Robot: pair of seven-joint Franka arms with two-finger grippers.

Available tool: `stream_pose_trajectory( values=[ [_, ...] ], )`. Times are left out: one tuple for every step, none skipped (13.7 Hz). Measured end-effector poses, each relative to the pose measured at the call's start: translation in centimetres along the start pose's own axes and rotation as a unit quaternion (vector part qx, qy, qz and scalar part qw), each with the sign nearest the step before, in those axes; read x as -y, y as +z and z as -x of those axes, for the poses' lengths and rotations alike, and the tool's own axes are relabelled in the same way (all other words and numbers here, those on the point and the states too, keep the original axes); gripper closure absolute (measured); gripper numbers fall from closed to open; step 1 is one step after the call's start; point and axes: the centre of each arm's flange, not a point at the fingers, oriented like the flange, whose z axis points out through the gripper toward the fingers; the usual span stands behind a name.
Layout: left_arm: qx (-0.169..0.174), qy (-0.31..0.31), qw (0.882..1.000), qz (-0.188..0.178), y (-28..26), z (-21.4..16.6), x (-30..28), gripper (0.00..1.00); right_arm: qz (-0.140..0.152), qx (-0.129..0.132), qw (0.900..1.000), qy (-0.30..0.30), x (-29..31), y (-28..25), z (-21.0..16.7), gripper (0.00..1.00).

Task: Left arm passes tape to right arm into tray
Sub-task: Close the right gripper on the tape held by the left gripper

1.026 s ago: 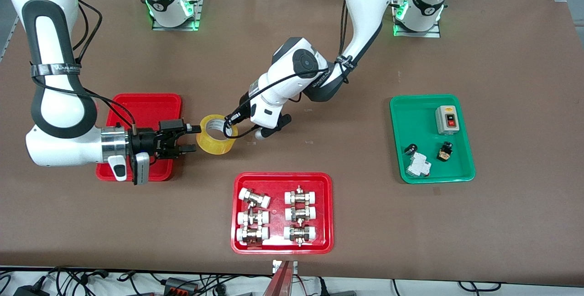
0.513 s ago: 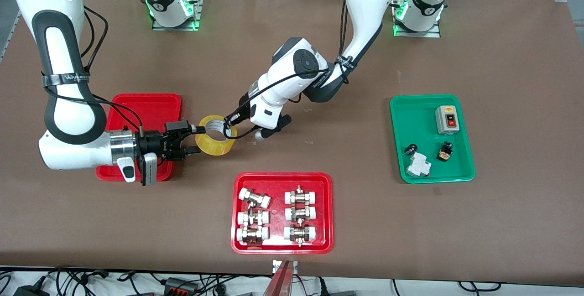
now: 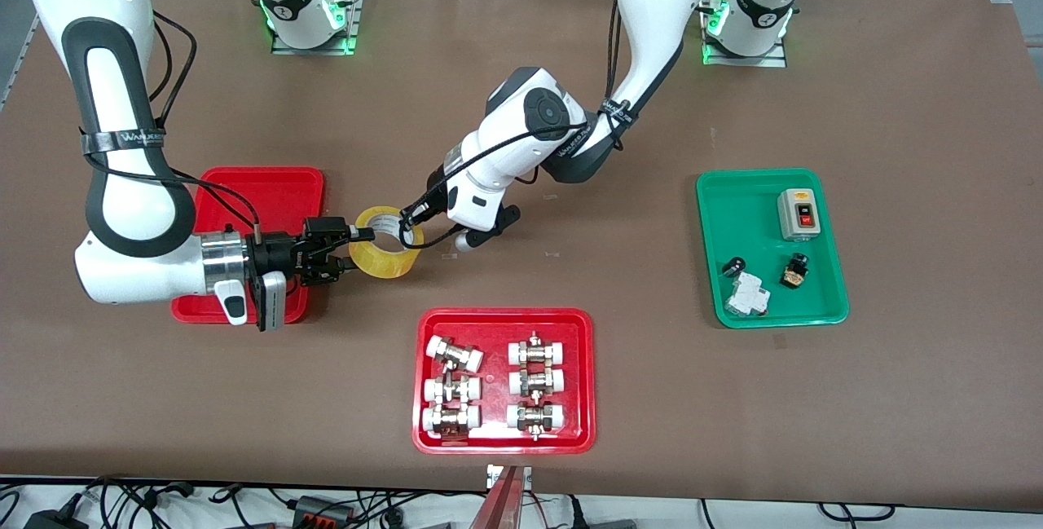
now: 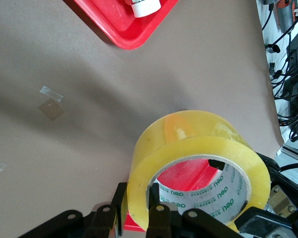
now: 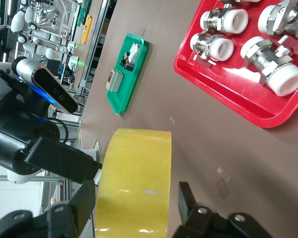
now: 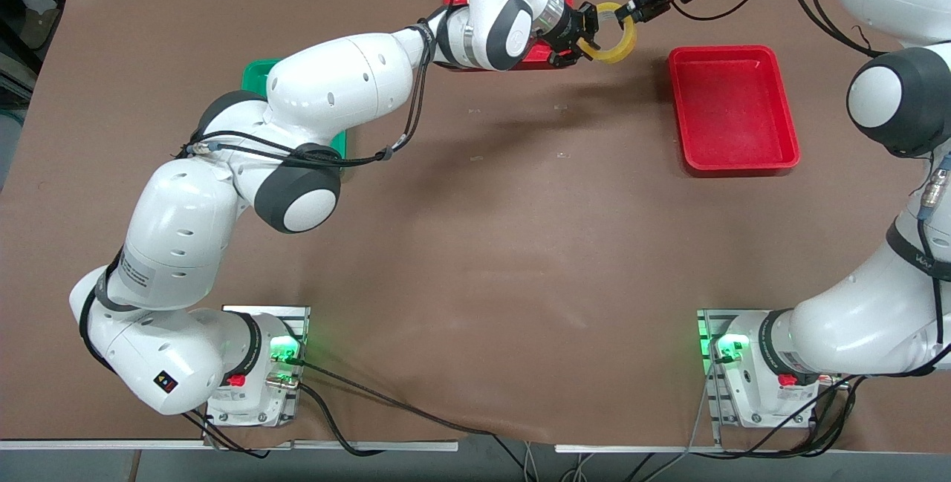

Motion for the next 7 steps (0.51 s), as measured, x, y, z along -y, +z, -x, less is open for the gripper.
stream_pose_trajectory(
  values=[
    [0.0,0.0,1.0,0.0,0.0,0.0,0.0,0.79,0.0,0.0,1.0,0.0,0.01,0.01,0.0,0.37],
    [0.0,0.0,1.0,0.0,0.0,0.0,0.0,0.79,0.0,0.0,1.0,0.0,0.03,0.06,-0.01,0.37],
    [0.0,0.0,1.0,0.0,0.0,0.0,-0.01,0.79,0.0,0.001,1.0,0.0,0.06,0.12,-0.03,0.46],
    [0.0,0.0,1.0,0.0,0.01,-0.01,-0.01,0.79,0.0,0.001,1.0,0.0,0.06,0.13,-0.04,0.47],
    [0.0,0.0,1.0,0.0,0.01,-0.01,0.0,0.79,0.0,0.001,1.0,0.0,0.06,0.13,-0.04,0.47],
    [0.0,0.0,1.0,0.0,0.01,-0.01,0.0,0.79,0.0,0.001,1.0,0.0,0.06,0.13,-0.04,0.47],
    [0.0,0.0,1.0,0.0,0.01,-0.01,0.0,0.79,0.0,0.001,1.0,0.0,0.06,0.13,-0.04,0.47]
  ],
)
